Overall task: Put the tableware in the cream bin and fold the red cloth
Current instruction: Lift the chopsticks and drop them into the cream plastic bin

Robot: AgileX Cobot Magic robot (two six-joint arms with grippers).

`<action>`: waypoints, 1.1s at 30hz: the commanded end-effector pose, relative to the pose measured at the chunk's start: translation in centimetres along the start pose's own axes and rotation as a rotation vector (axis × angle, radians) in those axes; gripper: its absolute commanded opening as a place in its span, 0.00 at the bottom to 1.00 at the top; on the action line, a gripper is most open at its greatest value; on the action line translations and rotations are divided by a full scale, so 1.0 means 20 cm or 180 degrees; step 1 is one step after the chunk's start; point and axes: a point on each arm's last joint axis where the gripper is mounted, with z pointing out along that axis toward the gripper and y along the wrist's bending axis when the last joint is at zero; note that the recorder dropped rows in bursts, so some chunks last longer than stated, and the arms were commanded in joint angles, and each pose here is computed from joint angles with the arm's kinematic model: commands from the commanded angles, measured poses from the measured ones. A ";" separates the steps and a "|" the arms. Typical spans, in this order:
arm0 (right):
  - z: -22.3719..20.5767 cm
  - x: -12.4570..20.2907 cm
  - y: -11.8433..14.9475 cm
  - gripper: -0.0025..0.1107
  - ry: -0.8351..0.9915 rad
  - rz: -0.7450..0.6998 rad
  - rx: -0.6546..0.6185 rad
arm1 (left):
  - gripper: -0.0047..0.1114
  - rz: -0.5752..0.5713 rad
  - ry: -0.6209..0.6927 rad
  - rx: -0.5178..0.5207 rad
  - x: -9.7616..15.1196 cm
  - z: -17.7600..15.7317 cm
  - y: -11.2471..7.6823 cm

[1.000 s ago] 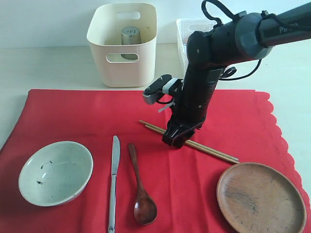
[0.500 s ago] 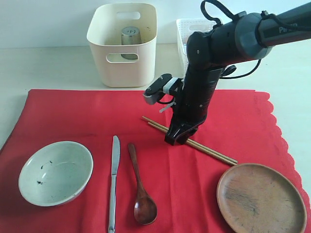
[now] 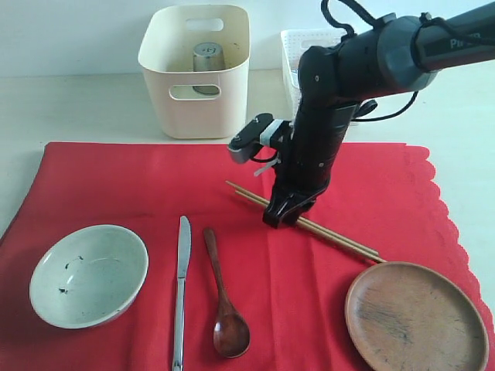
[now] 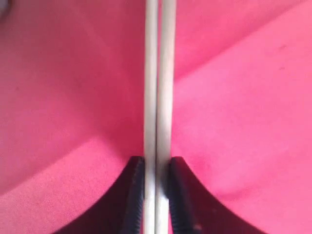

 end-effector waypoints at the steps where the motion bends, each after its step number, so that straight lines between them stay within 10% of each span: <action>1: -0.16 -0.03 0.00 0.02 -0.0377 -0.0079 0.0218 | 0.06 0.0003 -0.0011 0.0018 0.00 0.00 0.00; 16: -0.71 -0.14 0.02 0.02 -0.2187 -0.0041 0.0989 | 0.06 0.0003 -0.0011 0.0018 0.00 0.00 0.00; 33: -0.90 -0.24 -0.11 0.02 -0.4076 0.1324 0.1449 | 0.06 0.0003 -0.0011 0.0018 0.00 0.00 0.00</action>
